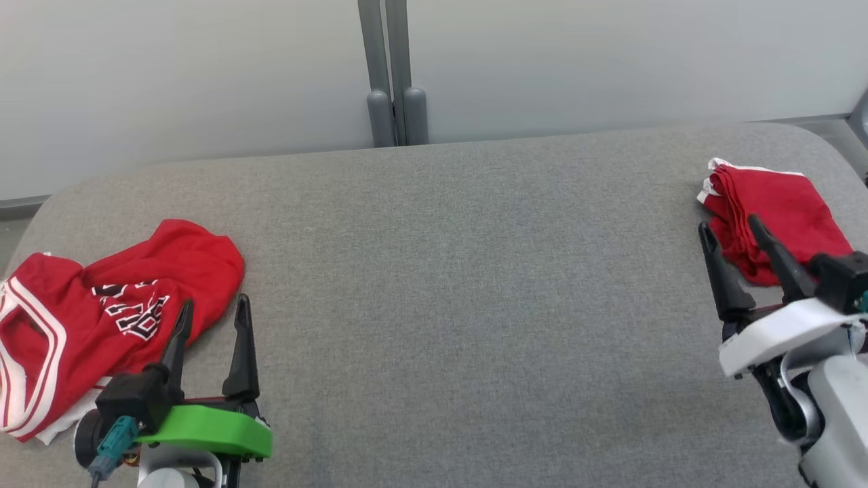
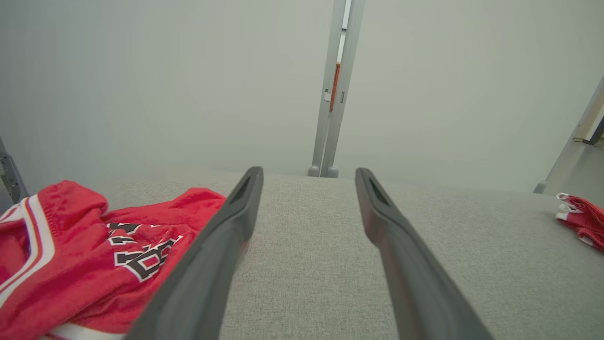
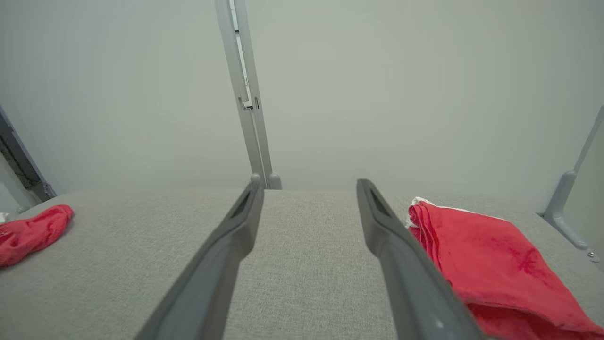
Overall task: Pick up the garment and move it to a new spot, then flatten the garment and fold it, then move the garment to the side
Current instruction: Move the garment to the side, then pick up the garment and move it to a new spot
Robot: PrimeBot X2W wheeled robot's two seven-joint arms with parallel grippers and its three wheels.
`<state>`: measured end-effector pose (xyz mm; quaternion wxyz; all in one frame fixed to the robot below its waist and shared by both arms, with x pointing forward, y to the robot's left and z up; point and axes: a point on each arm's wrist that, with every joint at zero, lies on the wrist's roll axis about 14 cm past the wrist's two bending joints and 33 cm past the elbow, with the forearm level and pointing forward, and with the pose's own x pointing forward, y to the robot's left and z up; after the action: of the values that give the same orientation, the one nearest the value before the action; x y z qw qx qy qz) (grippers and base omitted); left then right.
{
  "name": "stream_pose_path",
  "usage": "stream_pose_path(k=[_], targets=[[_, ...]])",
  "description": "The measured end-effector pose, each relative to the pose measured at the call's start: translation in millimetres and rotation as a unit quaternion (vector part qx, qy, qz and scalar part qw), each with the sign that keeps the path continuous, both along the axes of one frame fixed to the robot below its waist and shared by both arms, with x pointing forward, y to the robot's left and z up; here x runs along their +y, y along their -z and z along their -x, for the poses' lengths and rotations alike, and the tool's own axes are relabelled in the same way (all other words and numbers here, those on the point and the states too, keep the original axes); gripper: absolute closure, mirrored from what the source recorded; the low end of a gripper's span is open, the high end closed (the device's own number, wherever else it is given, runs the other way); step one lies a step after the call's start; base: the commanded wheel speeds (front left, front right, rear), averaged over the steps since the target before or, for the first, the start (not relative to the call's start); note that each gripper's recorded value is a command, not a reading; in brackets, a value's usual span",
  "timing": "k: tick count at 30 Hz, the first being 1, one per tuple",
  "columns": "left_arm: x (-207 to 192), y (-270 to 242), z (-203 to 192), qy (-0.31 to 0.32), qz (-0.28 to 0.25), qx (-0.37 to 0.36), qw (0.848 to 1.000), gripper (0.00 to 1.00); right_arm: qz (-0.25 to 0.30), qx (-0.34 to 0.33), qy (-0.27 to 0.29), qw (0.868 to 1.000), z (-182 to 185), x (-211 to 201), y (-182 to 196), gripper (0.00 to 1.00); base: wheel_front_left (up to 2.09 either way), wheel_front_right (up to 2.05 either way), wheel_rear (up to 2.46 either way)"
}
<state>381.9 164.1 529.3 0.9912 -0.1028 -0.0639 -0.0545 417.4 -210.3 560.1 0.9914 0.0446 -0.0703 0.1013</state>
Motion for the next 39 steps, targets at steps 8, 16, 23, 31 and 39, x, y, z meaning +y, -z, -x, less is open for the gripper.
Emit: stream_pose_path(k=[8, 16, 23, 31, 39], targets=[[4.5, 7.1, 13.5, -0.016, 0.013, 0.007, 1.0, 0.0, -0.027, 0.008, 0.012, 1.0, 26.1, 10.9, 19.3, 0.0, 0.0, 0.0, 0.0], [4.0, 6.8, 14.7, -0.016, 0.005, 0.004, 1.0, 0.0, -0.021, 0.012, 0.013, 1.0, 28.5, 14.1, 23.9, 0.0, 0.0, 0.0, 0.0], [2.8, 8.8, 15.5, -0.013, 0.005, 0.006, 1.0, 0.0, -0.02, 0.016, 0.008, 1.0, 28.4, 17.7, 26.9, 0.0, 0.0, 0.0, 0.0], [6.7, 10.7, 18.4, -0.018, 0.003, 0.007, 1.0, 0.0, -0.02, 0.024, -0.007, 0.999, 26.6, 28.1, 31.8, 0.0, 0.0, 0.0, 0.0], [31.9, 12.7, 28.3, -0.057, 0.002, 0.01, 0.998, 0.0, -0.032, 0.027, -0.062, 0.997, 20.5, 69.2, 32.8, 0.0, 0.0, 0.0, 0.0]])
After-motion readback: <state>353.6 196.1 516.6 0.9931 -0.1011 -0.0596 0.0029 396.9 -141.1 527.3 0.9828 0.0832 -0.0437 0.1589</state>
